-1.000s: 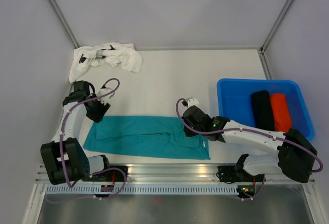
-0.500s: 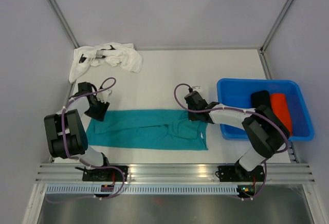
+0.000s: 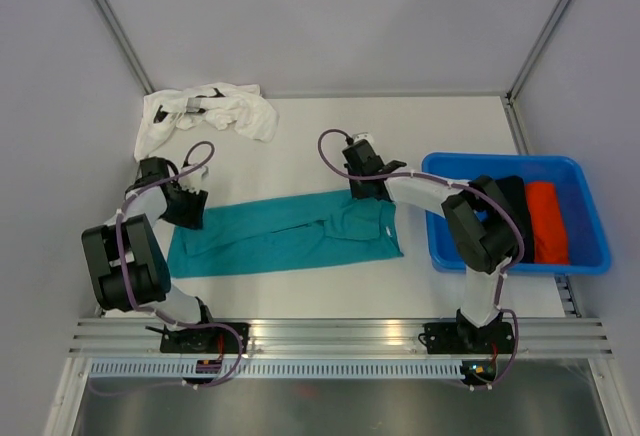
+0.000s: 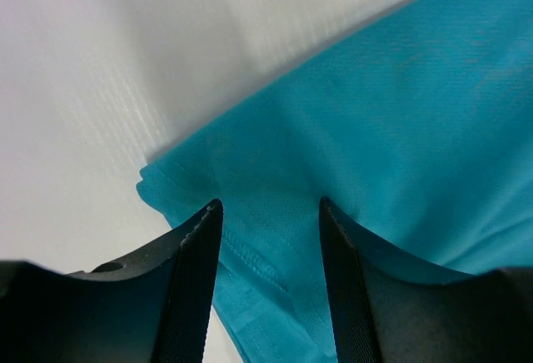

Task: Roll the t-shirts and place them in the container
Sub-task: Fold the tshirt

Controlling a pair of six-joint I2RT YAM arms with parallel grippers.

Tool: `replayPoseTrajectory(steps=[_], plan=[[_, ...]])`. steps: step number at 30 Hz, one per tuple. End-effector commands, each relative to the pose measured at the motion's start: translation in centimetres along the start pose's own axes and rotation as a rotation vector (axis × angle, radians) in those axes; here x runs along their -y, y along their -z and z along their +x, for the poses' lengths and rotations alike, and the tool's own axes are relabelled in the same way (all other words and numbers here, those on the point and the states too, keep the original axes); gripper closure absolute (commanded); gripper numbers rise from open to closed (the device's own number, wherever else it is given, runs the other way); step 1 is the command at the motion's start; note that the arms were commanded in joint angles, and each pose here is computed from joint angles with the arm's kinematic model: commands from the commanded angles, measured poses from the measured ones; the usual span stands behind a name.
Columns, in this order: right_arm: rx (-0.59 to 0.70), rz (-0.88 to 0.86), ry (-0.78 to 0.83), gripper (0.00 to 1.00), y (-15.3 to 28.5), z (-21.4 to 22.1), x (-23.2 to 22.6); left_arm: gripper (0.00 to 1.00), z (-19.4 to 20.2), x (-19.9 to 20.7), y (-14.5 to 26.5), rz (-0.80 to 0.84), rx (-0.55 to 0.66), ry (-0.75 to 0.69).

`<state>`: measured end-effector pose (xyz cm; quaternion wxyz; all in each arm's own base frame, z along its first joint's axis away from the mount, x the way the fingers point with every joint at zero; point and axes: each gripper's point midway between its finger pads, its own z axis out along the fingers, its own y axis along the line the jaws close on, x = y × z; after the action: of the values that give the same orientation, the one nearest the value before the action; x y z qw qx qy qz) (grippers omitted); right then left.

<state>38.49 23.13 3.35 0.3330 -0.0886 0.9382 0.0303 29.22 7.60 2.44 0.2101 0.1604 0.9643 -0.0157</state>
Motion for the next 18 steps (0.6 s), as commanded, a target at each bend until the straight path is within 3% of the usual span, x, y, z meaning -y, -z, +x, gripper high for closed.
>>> replayPoseTrajectory(steps=[1,4,7,13,18], plan=[[0.078,-0.011,0.023,0.99,3.0,-4.4,-0.2,0.44,-3.5,-0.2,3.8,0.009,0.123,0.040],[0.095,-0.007,-0.017,0.99,5.1,-4.0,0.3,0.43,-4.8,-0.9,6.2,-0.010,0.183,0.056],[0.035,0.006,-0.015,0.99,6.5,-0.4,0.7,0.41,-5.5,-1.6,7.3,-0.033,0.213,0.049],[-0.189,-0.073,-0.046,1.00,7.3,10.8,0.5,0.42,-4.3,-2.0,7.0,-0.048,0.181,0.065],[-0.251,-0.042,-0.029,1.00,6.6,14.3,1.6,0.41,-3.8,-1.6,7.0,-0.048,0.178,0.063]])
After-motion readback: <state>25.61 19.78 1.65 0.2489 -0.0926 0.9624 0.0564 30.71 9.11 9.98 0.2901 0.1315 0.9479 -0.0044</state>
